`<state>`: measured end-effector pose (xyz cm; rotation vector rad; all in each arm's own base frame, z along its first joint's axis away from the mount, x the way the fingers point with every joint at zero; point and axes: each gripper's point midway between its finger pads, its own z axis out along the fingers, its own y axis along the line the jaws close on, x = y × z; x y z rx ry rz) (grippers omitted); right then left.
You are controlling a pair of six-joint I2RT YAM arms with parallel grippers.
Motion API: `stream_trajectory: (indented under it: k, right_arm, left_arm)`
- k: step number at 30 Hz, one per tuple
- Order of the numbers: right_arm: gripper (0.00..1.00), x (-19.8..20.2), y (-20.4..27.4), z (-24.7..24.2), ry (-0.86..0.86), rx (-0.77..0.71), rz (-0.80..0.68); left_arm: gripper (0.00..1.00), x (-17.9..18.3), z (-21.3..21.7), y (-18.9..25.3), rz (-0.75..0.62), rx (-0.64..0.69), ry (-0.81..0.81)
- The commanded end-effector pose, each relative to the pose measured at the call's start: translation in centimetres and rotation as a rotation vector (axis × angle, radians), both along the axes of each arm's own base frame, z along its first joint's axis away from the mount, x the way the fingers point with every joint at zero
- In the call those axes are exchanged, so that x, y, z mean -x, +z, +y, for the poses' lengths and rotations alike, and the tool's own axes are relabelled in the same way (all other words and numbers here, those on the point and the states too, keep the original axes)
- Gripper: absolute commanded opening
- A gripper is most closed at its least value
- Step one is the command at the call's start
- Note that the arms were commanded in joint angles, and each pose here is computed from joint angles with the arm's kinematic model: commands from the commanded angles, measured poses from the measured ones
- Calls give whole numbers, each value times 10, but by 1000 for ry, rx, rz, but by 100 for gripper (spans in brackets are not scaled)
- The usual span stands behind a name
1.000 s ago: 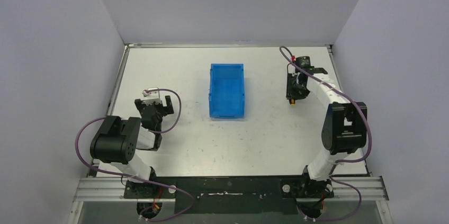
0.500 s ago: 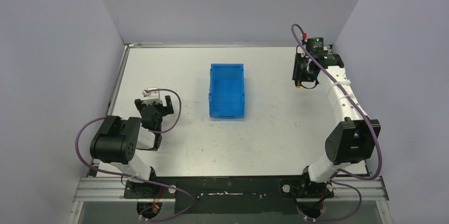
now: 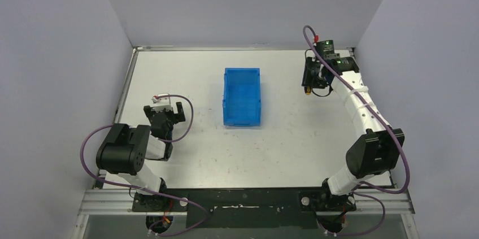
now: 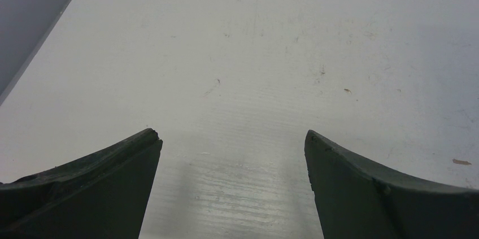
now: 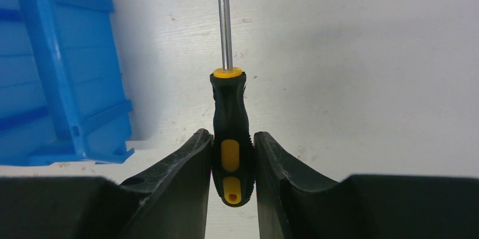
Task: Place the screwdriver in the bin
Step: Place the screwdriver in the bin.
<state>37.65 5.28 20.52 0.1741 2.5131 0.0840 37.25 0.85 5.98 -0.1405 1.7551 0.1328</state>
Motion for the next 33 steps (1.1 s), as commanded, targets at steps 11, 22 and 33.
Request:
stream_trajectory:
  k: [11, 22, 33]
  right_arm:
    - [10, -20, -2, 125, 31, -69, -80]
    - [11, -20, -15, 212, 86, -152, -113]
    - [12, -31, -22, 255, 82, -185, -126]
  left_arm:
    - [97, -6, -1, 15, -51, 1, -3]
    - [97, -6, -1, 15, -51, 1, -3]
    - [97, -6, -1, 15, -51, 1, -3]
